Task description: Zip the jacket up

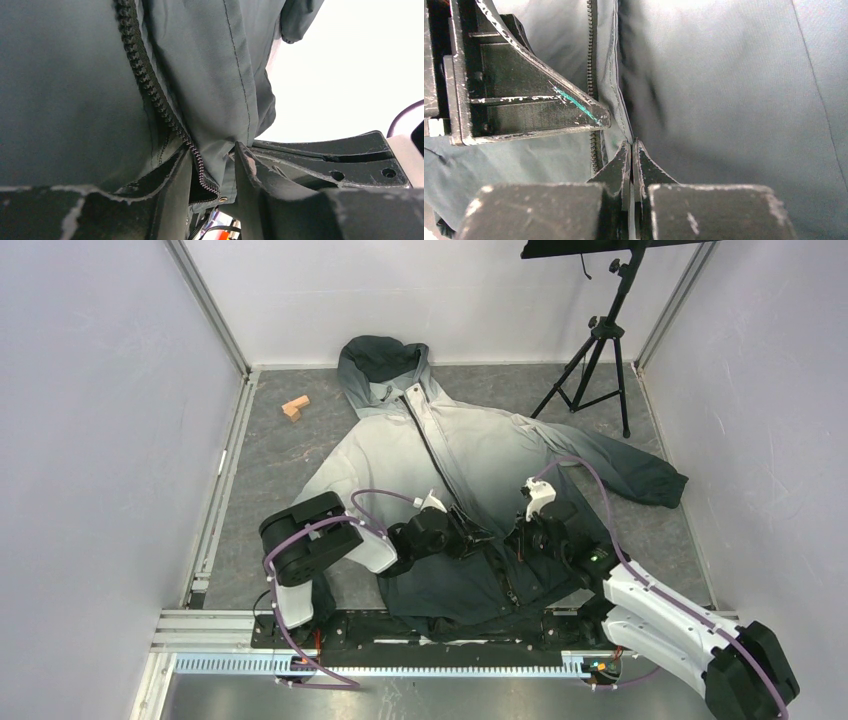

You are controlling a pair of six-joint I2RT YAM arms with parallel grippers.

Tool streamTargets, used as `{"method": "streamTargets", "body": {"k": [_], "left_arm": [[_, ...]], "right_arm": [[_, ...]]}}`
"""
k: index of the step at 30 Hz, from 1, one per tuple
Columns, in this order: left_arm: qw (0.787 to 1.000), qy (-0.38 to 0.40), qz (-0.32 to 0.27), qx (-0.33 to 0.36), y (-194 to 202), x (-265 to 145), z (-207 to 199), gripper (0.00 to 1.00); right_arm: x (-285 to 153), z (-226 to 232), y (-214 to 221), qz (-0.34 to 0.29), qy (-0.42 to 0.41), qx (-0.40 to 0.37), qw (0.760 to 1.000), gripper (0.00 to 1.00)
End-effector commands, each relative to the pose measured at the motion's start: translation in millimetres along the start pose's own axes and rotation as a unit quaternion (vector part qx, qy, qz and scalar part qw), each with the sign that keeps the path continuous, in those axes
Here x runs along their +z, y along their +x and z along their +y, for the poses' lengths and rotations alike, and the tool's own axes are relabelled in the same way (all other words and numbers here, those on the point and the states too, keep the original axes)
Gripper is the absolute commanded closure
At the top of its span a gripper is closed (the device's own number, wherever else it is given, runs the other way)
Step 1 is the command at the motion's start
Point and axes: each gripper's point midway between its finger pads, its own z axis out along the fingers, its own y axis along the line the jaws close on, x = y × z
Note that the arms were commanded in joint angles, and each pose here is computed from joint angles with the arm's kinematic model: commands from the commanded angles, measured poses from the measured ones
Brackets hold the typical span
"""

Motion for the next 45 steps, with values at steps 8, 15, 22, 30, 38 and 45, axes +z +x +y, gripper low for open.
{"method": "streamTargets", "body": {"k": [8,15,22,30,38,45], "left_arm": [[0.999,0.037,-0.011,0.027,-7,6,-20,0.60],[0.999,0.034,0.003,0.020,0,0,-15,0.49],[0.999,0.051,0.013,0.002,6,3,-13,0.59],[0.996,0.037,-0.027,0.081,-23,-4,-12,0.98],[0.981,0.025,-0.001,0.193,-40,-3,-29,0.98],[0.978,0.050,0.007,0.200,-44,0,-37,0.98]], "right_arm": [[-6,17,-39,-0.048,-0.029,0.003,0.998,1.00],[-9,18,-51,-0.067,-0.028,0.019,0.997,1.00],[-8,20,-50,-0.066,-0.034,0.027,0.997,1.00],[-6,-8,-43,-0.050,0.036,-0.013,0.998,1.00],[4,-45,-38,0.029,0.134,-0.089,0.987,0.90],[-29,-34,-52,0.037,0.138,-0.101,0.985,0.55]]}}
